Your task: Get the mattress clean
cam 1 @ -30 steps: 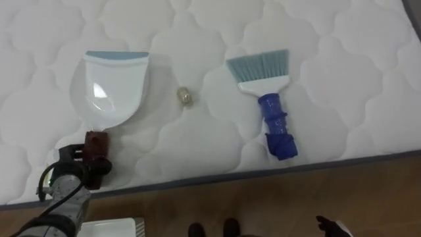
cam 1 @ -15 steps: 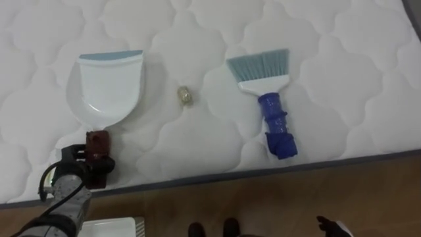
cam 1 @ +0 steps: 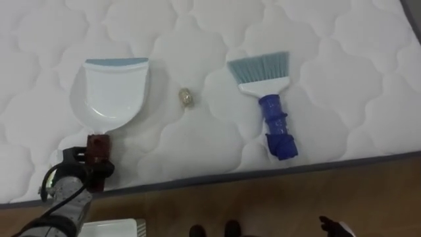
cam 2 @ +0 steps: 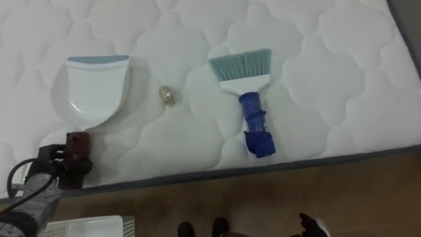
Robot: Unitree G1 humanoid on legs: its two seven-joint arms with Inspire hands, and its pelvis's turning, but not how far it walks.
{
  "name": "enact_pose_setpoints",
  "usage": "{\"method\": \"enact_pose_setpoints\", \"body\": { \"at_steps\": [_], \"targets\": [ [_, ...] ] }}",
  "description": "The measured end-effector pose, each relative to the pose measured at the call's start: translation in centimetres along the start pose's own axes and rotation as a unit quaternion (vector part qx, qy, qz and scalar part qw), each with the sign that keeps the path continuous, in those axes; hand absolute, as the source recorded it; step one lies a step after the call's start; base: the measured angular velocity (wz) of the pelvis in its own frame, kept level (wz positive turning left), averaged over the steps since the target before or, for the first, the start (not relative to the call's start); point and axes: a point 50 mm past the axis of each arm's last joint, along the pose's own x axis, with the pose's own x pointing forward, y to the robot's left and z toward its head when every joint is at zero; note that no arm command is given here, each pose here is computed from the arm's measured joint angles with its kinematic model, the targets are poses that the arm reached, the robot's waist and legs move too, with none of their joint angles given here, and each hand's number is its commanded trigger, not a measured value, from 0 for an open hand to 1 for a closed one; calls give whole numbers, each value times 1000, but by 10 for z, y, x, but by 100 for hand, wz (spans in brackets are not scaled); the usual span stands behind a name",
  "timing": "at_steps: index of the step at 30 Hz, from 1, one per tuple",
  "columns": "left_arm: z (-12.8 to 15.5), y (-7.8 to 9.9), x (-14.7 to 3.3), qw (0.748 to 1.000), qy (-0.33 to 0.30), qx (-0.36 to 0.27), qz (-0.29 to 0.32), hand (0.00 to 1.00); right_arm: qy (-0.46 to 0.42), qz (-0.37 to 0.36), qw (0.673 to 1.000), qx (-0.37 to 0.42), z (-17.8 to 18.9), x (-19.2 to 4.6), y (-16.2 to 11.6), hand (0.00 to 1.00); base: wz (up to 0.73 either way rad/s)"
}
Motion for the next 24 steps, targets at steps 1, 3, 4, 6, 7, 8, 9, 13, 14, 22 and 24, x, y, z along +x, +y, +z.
{"method": "enact_pose_setpoints", "body": {
  "at_steps": [1, 3, 4, 6, 7, 8, 9, 13, 14, 22, 24],
  "targets": [
    [1, -1, 0, 1000, -6, 13, -1, 100, 2, -2, 1000, 15, 0, 0, -1, 0, 0],
    [2, 1, 0, 999, -14, 28, 6, 100, 4, -4, 999, 33, 0, 0, -2, 0, 0],
    [3, 2, 0, 999, -19, 39, 9, 100, 5, -4, 999, 39, 0, 0, -2, 0, 0],
    [4, 3, 0, 998, -27, 54, 14, 100, 6, -6, 999, 47, -1, 0, -3, 0, 0],
    [5, 4, 1, 997, -34, 65, 17, 100, 7, -8, 999, 50, -1, 0, -5, 0, 0],
    [5, 4, 1, 997, -38, 72, 20, 100, 8, -9, 998, 54, -1, 0, -6, 0, 0],
    [6, 4, 0, 994, -48, 90, 26, 100, 8, -12, 998, 63, -1, 0, -7, 0, 0],
    [7, 6, -1, 987, -77, 132, 46, 100, 9, -30, 990, 140, 1, 1, -17, 0, 0],
    [5, 6, -2, 986, -77, 138, 47, 100, 8, -32, 988, 150, 1, 1, -19, 0, 0],
    [-6, 8, -6, 972, -105, 202, 57, 100, -26, -59, 959, 275, 20, 3, -36, 0, -1],
    [-8, 8, -6, 969, -107, 213, 60, 100, -37, -63, 953, 293, 25, 3, -39, 0, 0]
  ]
}}
